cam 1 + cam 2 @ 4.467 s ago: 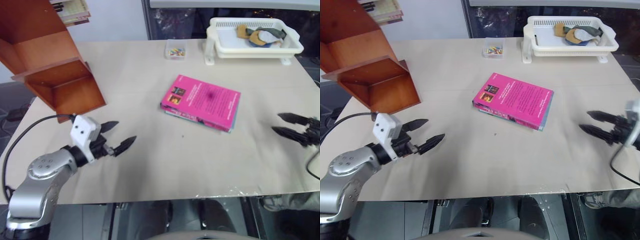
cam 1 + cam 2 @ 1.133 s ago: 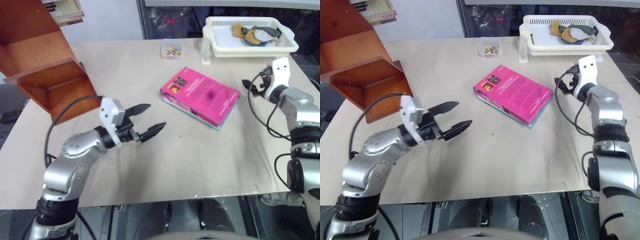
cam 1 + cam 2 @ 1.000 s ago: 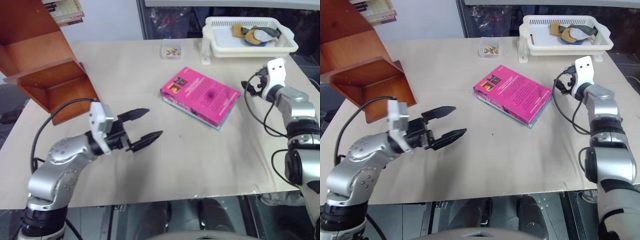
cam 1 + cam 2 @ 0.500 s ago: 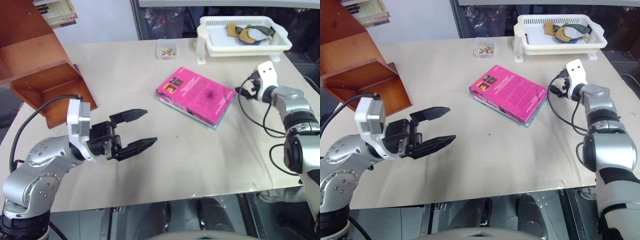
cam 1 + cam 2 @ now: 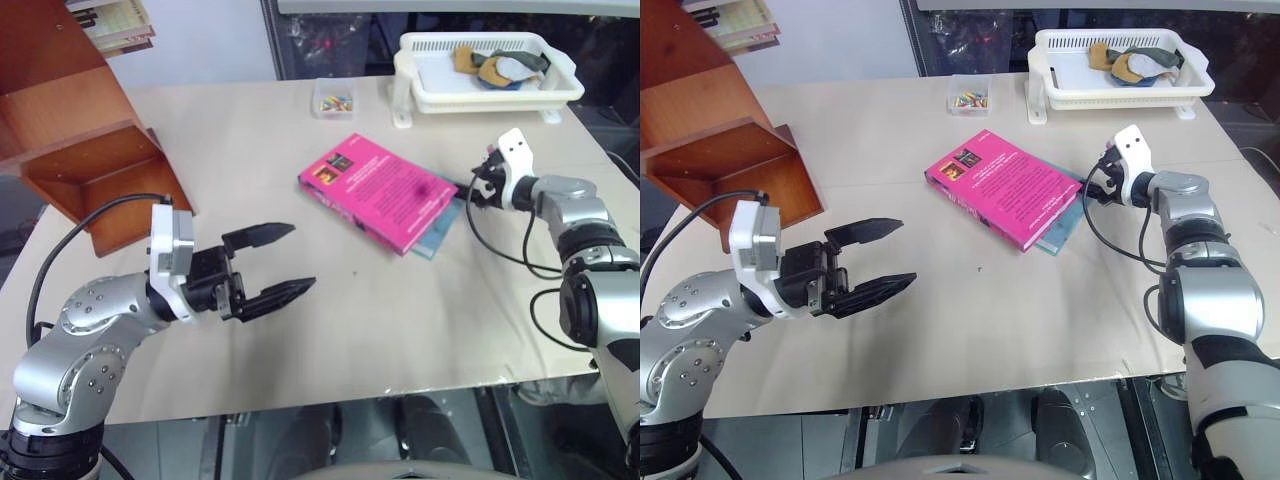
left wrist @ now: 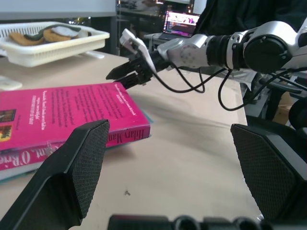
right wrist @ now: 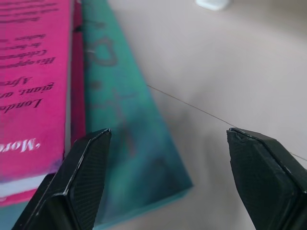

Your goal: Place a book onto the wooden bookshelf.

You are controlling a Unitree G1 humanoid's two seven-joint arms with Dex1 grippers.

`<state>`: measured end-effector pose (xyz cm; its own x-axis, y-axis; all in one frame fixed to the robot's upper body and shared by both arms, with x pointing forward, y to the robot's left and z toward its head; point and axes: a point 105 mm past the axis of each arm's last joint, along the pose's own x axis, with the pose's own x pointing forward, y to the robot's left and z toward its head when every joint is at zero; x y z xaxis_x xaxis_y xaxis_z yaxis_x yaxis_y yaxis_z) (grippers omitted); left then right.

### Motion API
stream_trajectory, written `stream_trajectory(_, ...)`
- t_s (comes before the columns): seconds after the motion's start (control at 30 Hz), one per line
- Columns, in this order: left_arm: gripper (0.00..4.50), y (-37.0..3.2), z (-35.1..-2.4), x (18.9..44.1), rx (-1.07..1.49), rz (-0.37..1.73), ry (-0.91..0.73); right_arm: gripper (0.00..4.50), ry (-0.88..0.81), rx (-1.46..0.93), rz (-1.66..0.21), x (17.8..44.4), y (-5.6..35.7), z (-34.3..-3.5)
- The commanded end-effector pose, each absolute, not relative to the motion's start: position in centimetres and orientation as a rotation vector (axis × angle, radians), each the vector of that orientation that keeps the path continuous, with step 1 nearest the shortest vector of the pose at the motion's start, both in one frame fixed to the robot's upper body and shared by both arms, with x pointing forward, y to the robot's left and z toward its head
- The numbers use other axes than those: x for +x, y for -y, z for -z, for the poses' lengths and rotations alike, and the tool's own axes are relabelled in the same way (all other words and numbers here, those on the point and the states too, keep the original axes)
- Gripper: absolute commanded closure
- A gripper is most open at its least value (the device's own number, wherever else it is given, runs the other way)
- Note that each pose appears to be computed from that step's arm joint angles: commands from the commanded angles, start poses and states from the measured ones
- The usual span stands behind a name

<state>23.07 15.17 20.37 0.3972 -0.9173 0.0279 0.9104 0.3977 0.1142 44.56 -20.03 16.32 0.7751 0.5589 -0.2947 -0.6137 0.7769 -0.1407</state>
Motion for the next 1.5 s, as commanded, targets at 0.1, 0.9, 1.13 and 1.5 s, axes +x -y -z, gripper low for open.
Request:
stream_trajectory(0.1, 0.0, -15.2, -20.1, 23.0, 0.091, 1.159, 0.094, 0.54, -0.189, -0.261, -0.703, 44.2, 19.9, -18.0)
stream_trajectory(0.9, 0.0, -14.6, -16.7, 28.5, -0.22, 0.804, -0.061, 0.54, -0.151, -0.296, -0.882, 33.1, 23.8, -21.2)
stream_trajectory(1.13, 0.0, -11.9, -14.5, 32.5, -0.471, 0.583, -0.184, 0.54, -0.063, -0.086, -1.056, 24.9, 22.9, -22.2)
stream_trajectory(1.5, 0.0, -9.4, -15.8, 36.8, -0.721, 0.534, -0.251, 0.54, -0.113, -0.03, -1.036, 20.6, 22.6, -22.2)
